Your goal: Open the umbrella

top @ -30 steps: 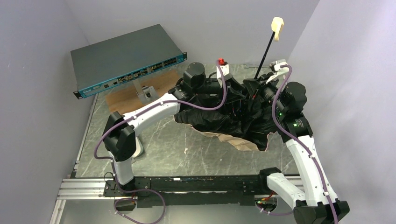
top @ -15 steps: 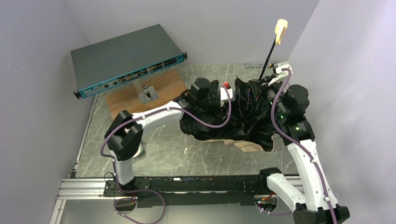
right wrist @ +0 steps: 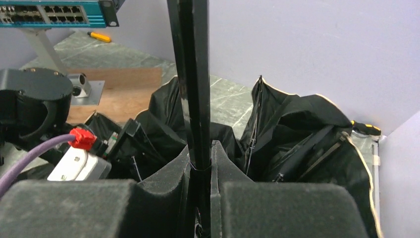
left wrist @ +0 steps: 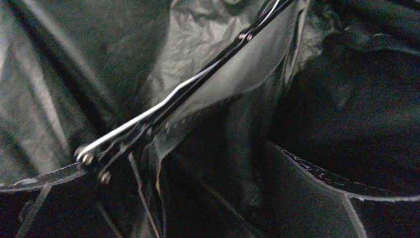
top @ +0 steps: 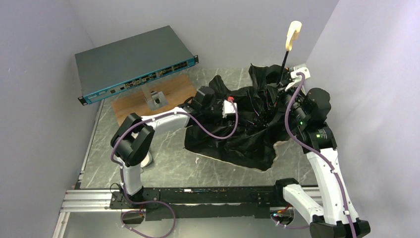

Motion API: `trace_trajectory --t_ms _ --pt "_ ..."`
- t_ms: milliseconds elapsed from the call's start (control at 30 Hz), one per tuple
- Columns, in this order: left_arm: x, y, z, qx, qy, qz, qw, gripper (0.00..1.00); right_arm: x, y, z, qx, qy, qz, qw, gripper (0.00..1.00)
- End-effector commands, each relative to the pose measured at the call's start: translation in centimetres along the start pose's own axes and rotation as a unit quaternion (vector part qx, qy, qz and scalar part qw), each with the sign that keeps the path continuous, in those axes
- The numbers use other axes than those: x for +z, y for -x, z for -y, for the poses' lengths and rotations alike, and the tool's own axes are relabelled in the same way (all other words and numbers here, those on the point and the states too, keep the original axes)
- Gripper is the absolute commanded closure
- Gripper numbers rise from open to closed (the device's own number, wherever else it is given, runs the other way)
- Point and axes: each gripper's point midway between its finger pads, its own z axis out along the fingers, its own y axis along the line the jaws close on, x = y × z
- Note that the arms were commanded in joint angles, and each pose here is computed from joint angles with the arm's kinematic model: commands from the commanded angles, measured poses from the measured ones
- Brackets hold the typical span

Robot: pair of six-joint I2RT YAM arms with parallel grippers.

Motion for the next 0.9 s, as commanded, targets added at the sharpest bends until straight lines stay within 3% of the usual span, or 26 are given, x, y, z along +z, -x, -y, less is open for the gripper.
trace_trajectory --t_ms 0,100,267,433,567,767,867 --pt "-1.5 -4.9 -2.1 0.017 0.043 -0.076 0.996 0.0 -2.5 7.5 0.3 -0.071 -0.014 0.111 0.991 1.0" --pt "-2.8 -1.7 -2.9 0.019 0.046 -0.033 0.998 0.0 -2.4 5.7 0.2 -0.07 -0.01 0.092 0.993 1.0" --pt "-5.1 7.5 -3.3 0.046 0.03 0.075 0.996 0.0 -1.9 1.7 -0.2 -0.054 0.002 0.057 0.997 1.0" --pt "-8.0 16.5 -2.7 0.046 0.002 0.179 0.983 0.02 -1.4 0.7 -1.6 -0.041 0.043 0.047 0.997 1.0" --pt "-9.5 21.7 -1.4 0.028 -0.046 0.231 0.972 0.19 -0.6 1.9 -1.5 -0.006 0.042 0.062 0.997 1.0" --pt "-7.9 24.9 -0.3 0.009 -0.075 0.266 0.961 0.39 0.1 3.9 -2.5 0.065 0.066 0.081 0.992 1.0" --pt "-8.6 26.8 -1.0 -0.029 -0.075 0.296 0.952 0.42 0.2 4.0 -3.4 0.057 0.095 0.075 0.991 1.0"
